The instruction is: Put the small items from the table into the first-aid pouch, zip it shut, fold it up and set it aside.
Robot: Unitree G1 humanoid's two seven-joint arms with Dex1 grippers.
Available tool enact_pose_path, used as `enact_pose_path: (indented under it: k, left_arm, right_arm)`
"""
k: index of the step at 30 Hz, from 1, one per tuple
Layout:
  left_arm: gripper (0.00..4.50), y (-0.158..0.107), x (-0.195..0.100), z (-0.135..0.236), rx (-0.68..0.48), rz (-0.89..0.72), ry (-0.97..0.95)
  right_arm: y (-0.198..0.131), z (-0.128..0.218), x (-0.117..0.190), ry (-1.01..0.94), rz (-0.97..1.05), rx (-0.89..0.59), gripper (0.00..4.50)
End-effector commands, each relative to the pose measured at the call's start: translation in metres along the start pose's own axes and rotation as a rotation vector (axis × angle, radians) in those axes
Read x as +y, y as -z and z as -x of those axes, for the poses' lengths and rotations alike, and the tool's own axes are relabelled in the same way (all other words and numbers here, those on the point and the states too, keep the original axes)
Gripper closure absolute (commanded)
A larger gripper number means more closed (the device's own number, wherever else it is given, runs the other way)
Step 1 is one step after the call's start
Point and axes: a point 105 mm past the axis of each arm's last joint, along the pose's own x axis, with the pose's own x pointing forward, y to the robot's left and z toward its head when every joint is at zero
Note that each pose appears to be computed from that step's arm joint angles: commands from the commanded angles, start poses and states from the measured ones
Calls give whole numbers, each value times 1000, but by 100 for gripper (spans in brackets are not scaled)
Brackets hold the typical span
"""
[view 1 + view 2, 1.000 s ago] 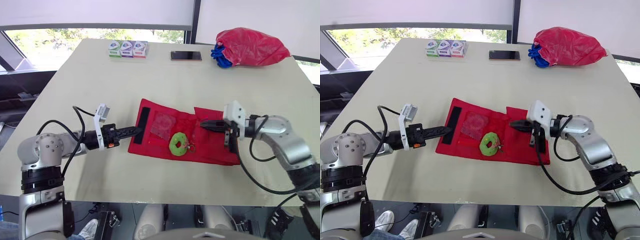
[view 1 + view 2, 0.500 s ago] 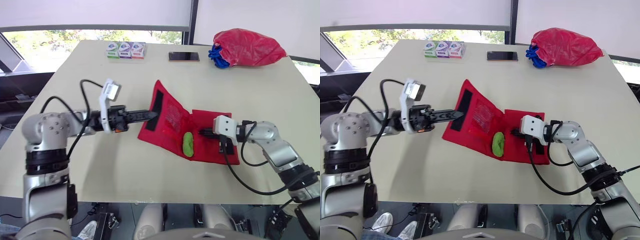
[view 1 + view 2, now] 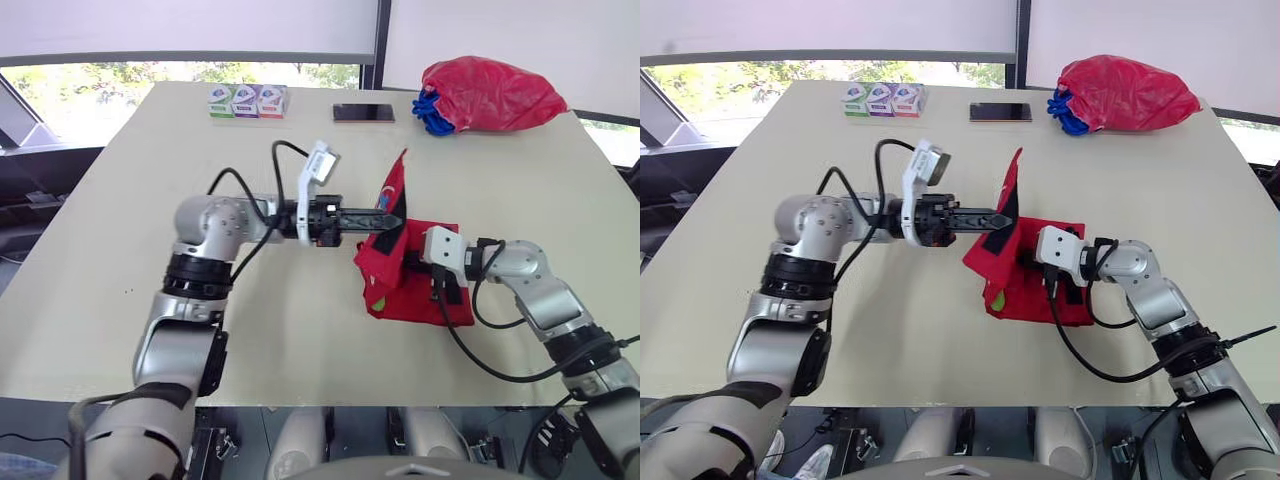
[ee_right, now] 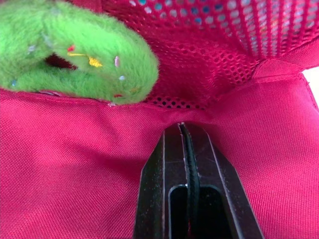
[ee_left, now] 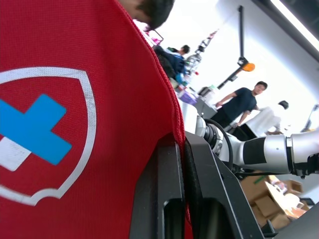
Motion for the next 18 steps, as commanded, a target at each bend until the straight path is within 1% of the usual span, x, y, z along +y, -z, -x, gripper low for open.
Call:
enact_pose_path:
  k: [1,4,6,7,12,14,18]
  left_arm:
    - [450,-9,-5,-11,-1,-53,62]
    - [450,-6,-3,-12,9,-51,71]
    - [450,-4,-5,-11,10,-44,86]
    - [450,-3,-5,-11,10,-41,88]
    - [450,2,0,-16,18,-25,79]
    - [450,4,2,-20,25,-20,79]
    - [450,10,7,-27,42,-11,74]
  right_arm:
    - [14,5,0,39,-63,23,446]
    - [0,17,-4,77,-65,-56,446]
    - [-18,34,-6,105,-49,-155,446]
    - [-25,44,-7,119,-75,-193,446]
    - [-31,92,4,158,-162,-178,446]
    - [-29,114,5,214,-198,-167,446]
    - [-21,157,8,296,-292,-198,446]
